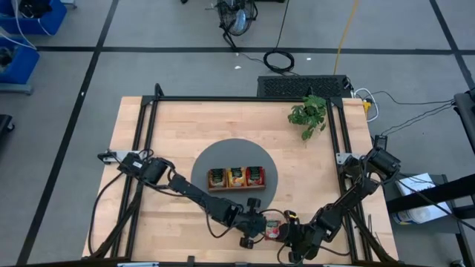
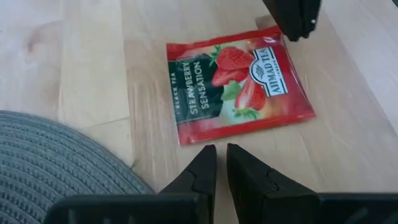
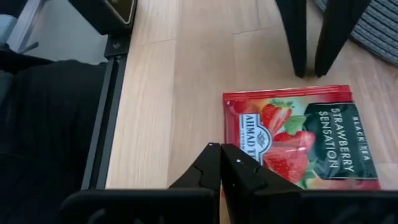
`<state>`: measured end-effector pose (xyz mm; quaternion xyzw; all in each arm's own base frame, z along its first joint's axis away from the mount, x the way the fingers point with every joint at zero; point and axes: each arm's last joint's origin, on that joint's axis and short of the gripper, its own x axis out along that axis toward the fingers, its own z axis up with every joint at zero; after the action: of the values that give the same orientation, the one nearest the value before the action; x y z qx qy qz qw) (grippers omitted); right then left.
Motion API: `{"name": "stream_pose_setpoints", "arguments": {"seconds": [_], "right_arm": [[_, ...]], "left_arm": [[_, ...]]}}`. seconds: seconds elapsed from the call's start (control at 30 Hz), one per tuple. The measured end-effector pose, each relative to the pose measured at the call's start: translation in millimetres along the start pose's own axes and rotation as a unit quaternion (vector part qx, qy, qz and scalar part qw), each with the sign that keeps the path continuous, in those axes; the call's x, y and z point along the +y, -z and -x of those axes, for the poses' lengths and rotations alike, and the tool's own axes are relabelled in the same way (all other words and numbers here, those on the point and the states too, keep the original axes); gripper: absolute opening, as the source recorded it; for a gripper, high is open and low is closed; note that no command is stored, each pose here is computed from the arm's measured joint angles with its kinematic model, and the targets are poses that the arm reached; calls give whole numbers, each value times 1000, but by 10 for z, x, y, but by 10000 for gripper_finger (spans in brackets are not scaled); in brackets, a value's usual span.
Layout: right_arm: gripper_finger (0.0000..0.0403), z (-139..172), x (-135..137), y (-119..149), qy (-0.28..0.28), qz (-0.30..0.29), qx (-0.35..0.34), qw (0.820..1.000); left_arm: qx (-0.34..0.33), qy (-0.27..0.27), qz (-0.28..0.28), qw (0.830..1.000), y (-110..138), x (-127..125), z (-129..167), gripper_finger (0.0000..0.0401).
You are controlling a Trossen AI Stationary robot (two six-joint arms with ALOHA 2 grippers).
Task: Pick & Place Tea
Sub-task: Put the red tea bag into the right section of the wooden organizer
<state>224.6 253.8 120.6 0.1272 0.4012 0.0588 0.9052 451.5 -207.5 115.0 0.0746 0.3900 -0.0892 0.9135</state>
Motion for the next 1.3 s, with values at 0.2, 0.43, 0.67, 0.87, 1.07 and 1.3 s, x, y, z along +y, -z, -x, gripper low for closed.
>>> {"name": "stream_pose_setpoints", "arguments": {"seconds": [0.2,0.43,0.67,0.87,1.07,1.3], "right_arm": [[0,-19,-97,97,-4,-11,-4,1000],[0,-11,-143,125,8,0,-10,1000],[0,80,-104,39,-9,5,-27,1000],[0,127,-108,3,0,9,-39,999],[0,266,-192,-26,55,4,-36,998],[0,429,-335,-16,126,-7,-28,992]], "left_arm": [[3,-15,4,1000,35,62,-68,46],[-13,-30,-35,999,10,0,-46,46],[-28,-28,-56,998,-81,-202,167,46],[-55,35,-70,995,-120,-362,205,46],[-55,33,-51,997,-131,-306,192,46],[-78,61,-47,994,-145,-338,143,46]]}}
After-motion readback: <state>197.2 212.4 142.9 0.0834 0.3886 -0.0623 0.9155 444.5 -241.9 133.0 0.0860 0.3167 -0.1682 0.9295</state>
